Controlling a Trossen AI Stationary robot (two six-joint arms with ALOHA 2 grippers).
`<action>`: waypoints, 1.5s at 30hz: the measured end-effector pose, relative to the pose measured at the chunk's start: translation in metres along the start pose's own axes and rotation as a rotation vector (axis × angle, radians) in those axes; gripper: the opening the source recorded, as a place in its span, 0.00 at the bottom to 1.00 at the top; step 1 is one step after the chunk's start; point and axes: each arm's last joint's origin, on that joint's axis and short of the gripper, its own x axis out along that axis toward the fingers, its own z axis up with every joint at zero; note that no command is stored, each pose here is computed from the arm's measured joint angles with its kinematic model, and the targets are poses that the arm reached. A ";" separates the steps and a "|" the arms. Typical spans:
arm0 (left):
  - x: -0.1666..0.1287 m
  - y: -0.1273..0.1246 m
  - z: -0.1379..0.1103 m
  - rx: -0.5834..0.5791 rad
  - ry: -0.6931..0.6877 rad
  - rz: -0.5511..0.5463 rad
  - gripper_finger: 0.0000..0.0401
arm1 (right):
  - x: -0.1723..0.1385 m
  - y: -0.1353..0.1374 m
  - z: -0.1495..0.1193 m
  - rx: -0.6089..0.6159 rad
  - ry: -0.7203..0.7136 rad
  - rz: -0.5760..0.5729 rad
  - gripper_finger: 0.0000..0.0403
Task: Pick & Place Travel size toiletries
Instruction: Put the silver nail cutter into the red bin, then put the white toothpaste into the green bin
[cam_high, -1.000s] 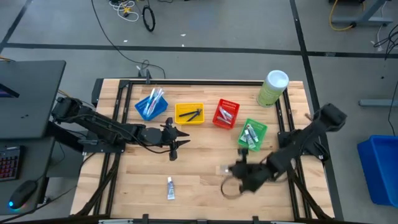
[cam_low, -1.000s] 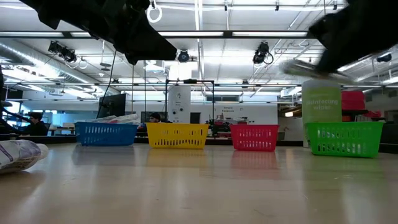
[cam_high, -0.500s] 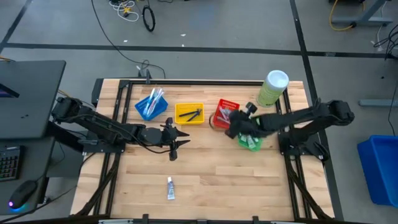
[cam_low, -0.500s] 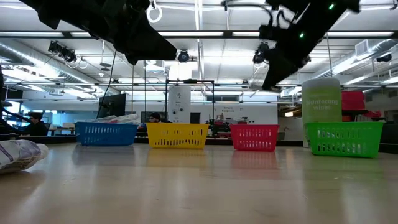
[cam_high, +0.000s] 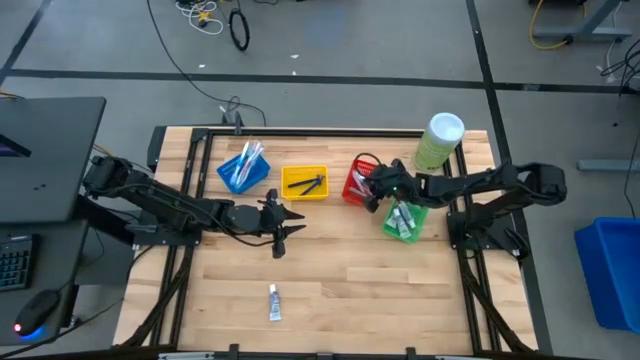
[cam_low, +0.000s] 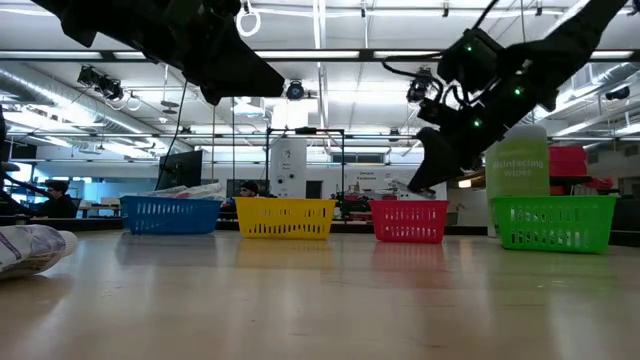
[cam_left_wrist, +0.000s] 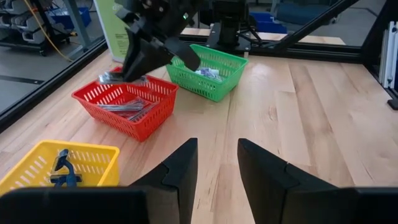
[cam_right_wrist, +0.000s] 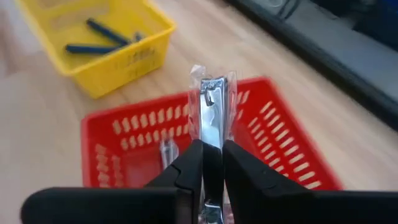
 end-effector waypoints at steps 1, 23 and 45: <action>0.000 0.000 0.000 -0.001 0.000 0.000 0.31 | 0.001 -0.001 -0.002 -0.007 0.004 0.013 0.17; -0.002 -0.009 0.005 -0.087 -0.032 -0.172 0.31 | -0.005 0.024 0.022 -0.069 -0.292 0.286 0.48; 0.006 -0.081 0.048 -0.319 0.459 -0.042 0.42 | -0.009 0.020 0.038 -0.207 -0.468 0.268 0.38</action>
